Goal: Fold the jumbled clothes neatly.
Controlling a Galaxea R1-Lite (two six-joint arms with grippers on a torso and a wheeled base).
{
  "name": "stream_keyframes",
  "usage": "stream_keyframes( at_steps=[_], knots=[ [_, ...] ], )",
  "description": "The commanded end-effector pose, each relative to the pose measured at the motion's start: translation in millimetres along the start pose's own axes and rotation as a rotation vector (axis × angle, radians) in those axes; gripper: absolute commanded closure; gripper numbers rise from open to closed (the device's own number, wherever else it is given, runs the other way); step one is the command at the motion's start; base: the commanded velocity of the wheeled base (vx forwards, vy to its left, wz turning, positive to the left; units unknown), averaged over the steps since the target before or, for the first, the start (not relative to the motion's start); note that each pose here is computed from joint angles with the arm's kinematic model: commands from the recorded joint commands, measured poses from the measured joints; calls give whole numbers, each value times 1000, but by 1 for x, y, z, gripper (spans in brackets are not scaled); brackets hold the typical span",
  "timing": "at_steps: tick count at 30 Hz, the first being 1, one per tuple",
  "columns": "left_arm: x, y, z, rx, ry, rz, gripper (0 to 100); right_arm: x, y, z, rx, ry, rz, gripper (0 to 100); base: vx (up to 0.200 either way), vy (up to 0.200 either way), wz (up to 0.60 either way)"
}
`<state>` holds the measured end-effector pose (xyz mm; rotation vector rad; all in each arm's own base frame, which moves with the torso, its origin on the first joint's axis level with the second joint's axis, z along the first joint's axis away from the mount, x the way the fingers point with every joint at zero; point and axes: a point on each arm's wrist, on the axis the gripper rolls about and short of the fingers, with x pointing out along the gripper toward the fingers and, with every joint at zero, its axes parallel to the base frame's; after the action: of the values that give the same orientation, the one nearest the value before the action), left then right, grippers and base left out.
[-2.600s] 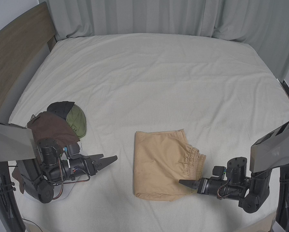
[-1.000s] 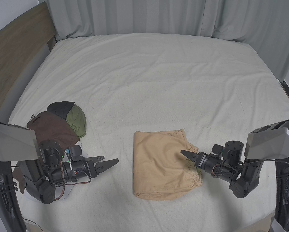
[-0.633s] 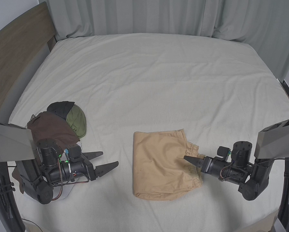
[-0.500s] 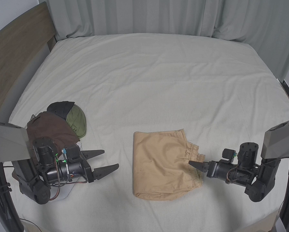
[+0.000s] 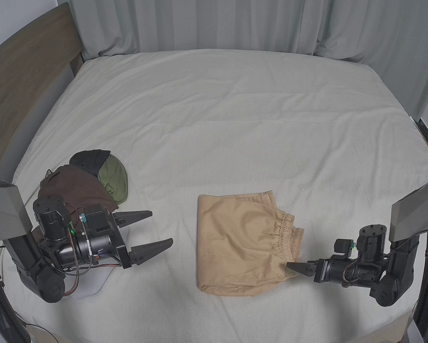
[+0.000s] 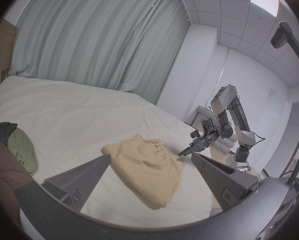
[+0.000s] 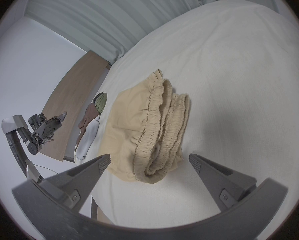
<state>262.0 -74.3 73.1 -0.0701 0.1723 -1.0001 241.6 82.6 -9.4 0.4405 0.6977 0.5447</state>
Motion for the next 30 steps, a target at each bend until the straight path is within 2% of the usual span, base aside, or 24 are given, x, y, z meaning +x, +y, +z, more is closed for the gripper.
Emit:
stream_keyframes(
  at_steps=[1,11,24,30],
  knots=[
    [0,0,1,2,-2,-1,0,15,-8,-9,18,41,-8,0,0,0,0],
    [0,0,-1,-3,2,1,0,45,-9,-20,39,76,20,0,0,0,0],
    [-1,1,-1,-3,2,3,0,57,-2,-11,46,35,57,0,0,0,0],
    [-1,0,-1,-5,4,3,0,60,-5,-10,47,19,32,0,0,0,0]
  ],
)
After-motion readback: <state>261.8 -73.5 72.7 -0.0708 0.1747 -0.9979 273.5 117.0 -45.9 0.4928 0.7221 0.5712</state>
